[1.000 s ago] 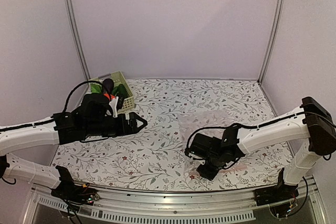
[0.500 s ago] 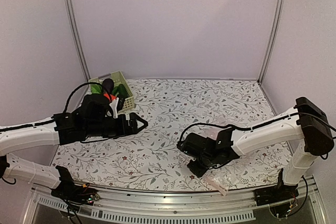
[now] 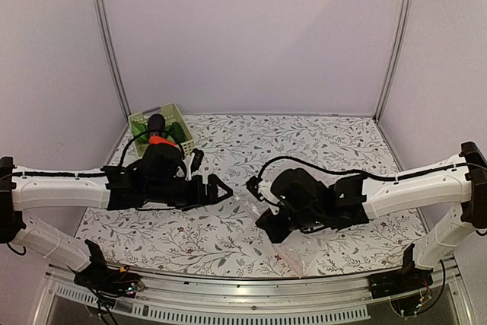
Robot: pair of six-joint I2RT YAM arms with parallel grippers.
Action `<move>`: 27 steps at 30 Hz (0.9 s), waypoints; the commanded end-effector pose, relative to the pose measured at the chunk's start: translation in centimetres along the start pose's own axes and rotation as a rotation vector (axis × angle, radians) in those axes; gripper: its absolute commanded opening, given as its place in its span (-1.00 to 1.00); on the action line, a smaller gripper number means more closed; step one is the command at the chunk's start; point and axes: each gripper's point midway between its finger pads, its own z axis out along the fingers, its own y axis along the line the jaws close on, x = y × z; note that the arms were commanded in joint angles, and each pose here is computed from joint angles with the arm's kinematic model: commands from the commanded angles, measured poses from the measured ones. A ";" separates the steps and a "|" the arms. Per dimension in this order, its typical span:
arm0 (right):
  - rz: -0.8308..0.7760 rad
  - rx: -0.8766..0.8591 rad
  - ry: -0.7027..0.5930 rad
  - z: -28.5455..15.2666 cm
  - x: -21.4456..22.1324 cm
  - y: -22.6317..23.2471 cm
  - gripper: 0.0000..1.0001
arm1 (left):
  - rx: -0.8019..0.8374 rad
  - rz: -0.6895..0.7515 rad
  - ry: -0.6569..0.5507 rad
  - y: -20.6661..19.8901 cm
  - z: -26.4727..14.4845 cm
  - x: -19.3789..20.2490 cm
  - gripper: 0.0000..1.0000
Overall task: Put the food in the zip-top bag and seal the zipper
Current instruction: Pick up the zipper food storage bag from the corner of the board, then pass from the right arm to the left
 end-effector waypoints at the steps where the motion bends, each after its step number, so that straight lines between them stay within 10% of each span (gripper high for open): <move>1: 0.030 -0.096 -0.056 -1.7 -2.1 1.9 -1.00 | 0.116 0.124 -0.082 -4.7 -1.7 -1.9 0.96; 8: 0.144 -0.246 -0.067 -6.3 -5.1 1.8 -1.00 | 0.166 0.401 -0.314 -7.7 -9.4 -5.3 0.99; 27: 0.090 -0.720 -0.037 -22.7 -12.7 6.2 -0.99 | 0.360 1.014 -0.150 -19.0 -15.7 -7.8 0.99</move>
